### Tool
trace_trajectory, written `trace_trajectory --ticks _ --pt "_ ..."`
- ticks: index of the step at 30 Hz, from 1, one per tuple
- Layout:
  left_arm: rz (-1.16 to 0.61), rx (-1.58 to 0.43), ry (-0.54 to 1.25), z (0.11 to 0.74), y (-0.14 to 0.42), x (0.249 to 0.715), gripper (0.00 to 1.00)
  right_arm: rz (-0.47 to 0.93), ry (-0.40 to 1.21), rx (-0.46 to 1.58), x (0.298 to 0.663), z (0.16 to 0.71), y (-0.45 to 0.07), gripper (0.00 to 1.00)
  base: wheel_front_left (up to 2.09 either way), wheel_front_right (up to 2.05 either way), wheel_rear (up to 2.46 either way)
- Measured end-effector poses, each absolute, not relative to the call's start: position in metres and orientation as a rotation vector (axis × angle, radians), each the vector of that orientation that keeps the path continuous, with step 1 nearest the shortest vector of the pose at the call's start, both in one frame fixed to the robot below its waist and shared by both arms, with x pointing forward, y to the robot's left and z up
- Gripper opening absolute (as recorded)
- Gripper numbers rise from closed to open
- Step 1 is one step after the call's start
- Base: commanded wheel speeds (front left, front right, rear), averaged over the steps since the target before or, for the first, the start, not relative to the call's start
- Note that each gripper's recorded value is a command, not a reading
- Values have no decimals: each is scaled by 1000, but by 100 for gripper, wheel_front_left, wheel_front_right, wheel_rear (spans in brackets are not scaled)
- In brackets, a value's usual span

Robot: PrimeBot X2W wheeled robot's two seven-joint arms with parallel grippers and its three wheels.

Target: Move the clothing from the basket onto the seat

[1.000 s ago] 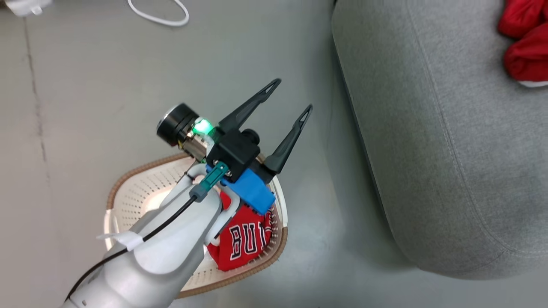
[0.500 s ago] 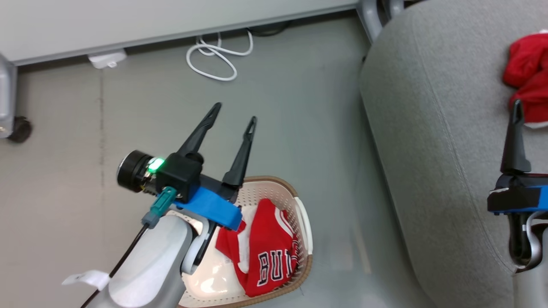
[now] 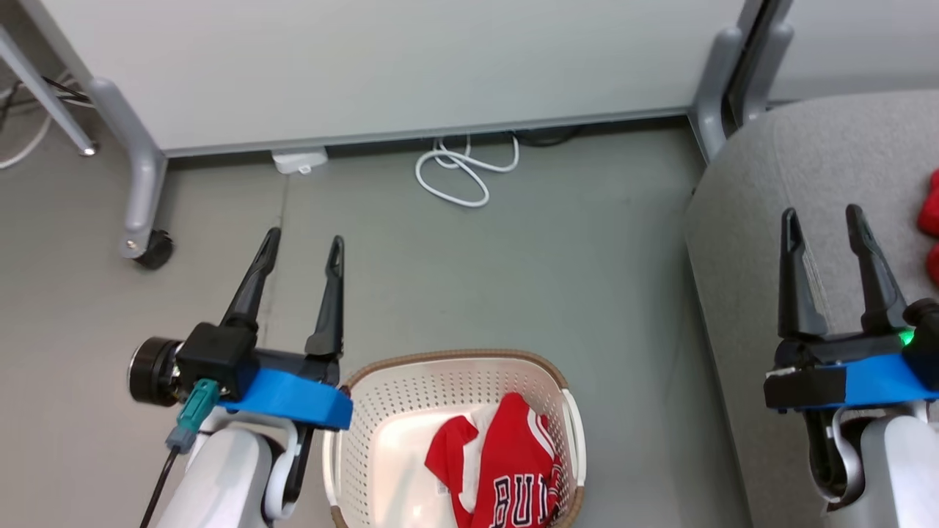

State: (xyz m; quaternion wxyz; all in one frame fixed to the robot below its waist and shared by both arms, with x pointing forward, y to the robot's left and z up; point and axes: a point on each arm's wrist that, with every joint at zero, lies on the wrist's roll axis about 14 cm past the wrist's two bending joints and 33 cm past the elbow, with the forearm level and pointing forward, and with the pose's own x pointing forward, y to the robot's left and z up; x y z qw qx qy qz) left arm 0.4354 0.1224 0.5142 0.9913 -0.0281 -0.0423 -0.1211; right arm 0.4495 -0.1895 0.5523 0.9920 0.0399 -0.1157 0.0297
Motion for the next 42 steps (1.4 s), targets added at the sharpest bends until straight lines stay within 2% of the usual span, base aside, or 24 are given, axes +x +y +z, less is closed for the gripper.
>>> trace_trajectory --ticks 12,25,42 --pt "-68 -52 -124 526 179 398 100 130 -252 105 426 562 -158 100 0 0 0" --pt "-43 -60 -121 521 183 375 100 136 -222 92 396 552 -156 100 0 0 0" --pt "-44 -68 -123 521 181 371 100 133 -210 100 389 548 -157 100 0 0 0"
